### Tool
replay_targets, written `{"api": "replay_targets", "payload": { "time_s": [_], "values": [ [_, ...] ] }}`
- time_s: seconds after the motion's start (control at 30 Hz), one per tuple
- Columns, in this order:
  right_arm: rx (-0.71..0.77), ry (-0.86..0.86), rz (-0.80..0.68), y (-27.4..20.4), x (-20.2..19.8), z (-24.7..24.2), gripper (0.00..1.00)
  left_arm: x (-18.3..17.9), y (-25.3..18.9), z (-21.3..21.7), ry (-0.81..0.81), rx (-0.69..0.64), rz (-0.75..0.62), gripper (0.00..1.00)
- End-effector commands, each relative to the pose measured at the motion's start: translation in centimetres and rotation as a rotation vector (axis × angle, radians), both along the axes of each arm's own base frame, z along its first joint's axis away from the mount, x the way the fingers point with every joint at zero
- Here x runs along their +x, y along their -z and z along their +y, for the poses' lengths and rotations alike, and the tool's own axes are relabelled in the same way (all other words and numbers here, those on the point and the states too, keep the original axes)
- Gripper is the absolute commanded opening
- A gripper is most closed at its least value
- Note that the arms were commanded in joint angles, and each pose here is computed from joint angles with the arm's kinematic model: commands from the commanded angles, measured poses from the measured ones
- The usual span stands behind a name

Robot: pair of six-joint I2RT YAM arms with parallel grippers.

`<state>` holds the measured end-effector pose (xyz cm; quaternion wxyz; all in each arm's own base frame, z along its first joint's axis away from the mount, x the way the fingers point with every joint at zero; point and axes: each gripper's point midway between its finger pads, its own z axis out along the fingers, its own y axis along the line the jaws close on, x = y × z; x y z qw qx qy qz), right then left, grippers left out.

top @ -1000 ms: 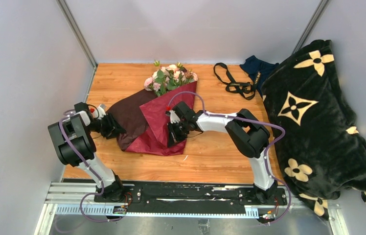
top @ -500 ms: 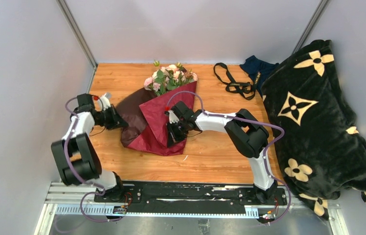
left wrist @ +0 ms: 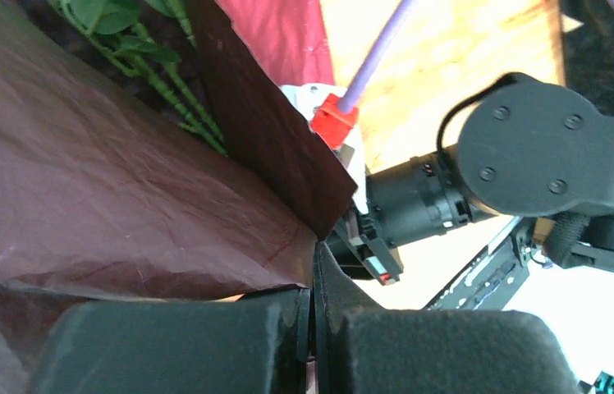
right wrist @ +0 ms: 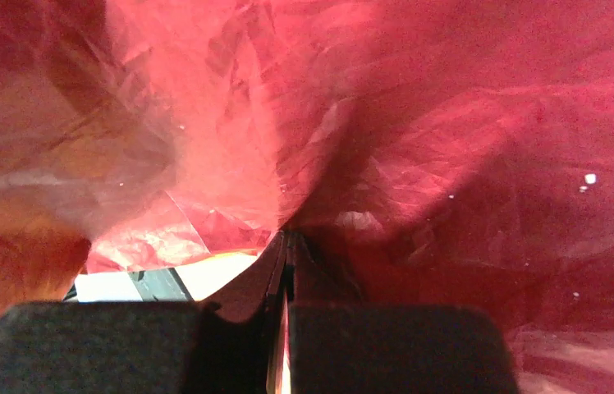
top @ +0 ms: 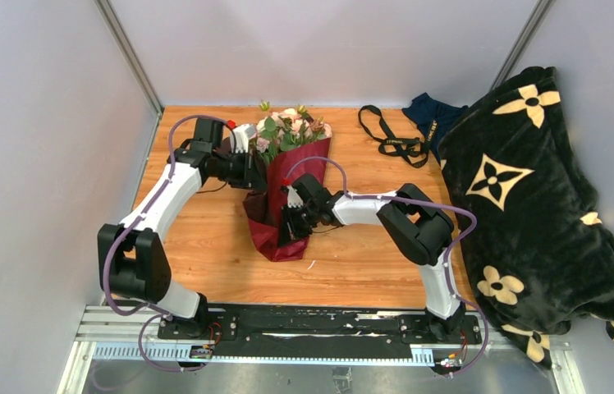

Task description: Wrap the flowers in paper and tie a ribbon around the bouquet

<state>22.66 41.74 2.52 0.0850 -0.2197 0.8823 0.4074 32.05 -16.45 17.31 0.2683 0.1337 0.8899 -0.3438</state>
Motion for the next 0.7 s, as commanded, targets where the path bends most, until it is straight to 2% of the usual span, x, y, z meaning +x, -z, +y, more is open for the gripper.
{"api": "replay_targets", "payload": {
  "time_s": [0.0,0.1,0.17,0.2,0.3,0.33,0.37,0.43,0.5,0.6,0.67],
  "values": [
    [-0.029,0.079,-0.009,1.2,1.3,-0.8,0.00,1.3,0.8,2.3,-0.085,0.124,0.022,0.02],
    [-0.049,0.114,0.027,2.3,1.8,-1.3,0.00,3.0,1.0,7.3,-0.236,0.174,-0.001,0.08],
    [-0.073,0.146,0.048,3.5,2.1,-1.6,0.00,4.1,1.2,11.2,-0.325,0.210,-0.026,0.18],
    [-0.086,0.155,0.047,4.1,2.2,-1.6,0.00,4.5,1.5,13.0,-0.355,0.245,-0.036,0.24],
    [-0.104,0.187,0.059,5.4,2.7,-1.5,0.00,4.7,2.6,17.7,-0.421,0.357,-0.051,0.56],
    [-0.112,0.199,0.059,5.7,3.0,-1.5,0.00,4.2,2.5,19.4,-0.444,0.382,-0.054,0.65],
    [-0.115,0.206,0.061,5.8,3.1,-1.5,0.00,3.9,2.1,20.3,-0.444,0.404,-0.069,0.67],
    [-0.120,0.216,0.062,6.0,3.2,-1.5,0.00,2.4,-0.3,21.3,-0.418,0.476,-0.147,0.68],
    [-0.122,0.222,0.060,5.9,3.3,-1.5,0.00,0.1,-2.5,18.5,-0.292,0.473,-0.225,0.62],
    [-0.128,0.229,0.055,5.9,3.3,-1.7,0.00,-5.7,-1.0,10.3,0.135,0.558,-0.274,0.43],
    [-0.129,0.229,0.058,6.0,3.2,-1.7,0.00,-9.6,1.4,6.2,0.392,0.544,-0.263,0.31]
  ]
}}
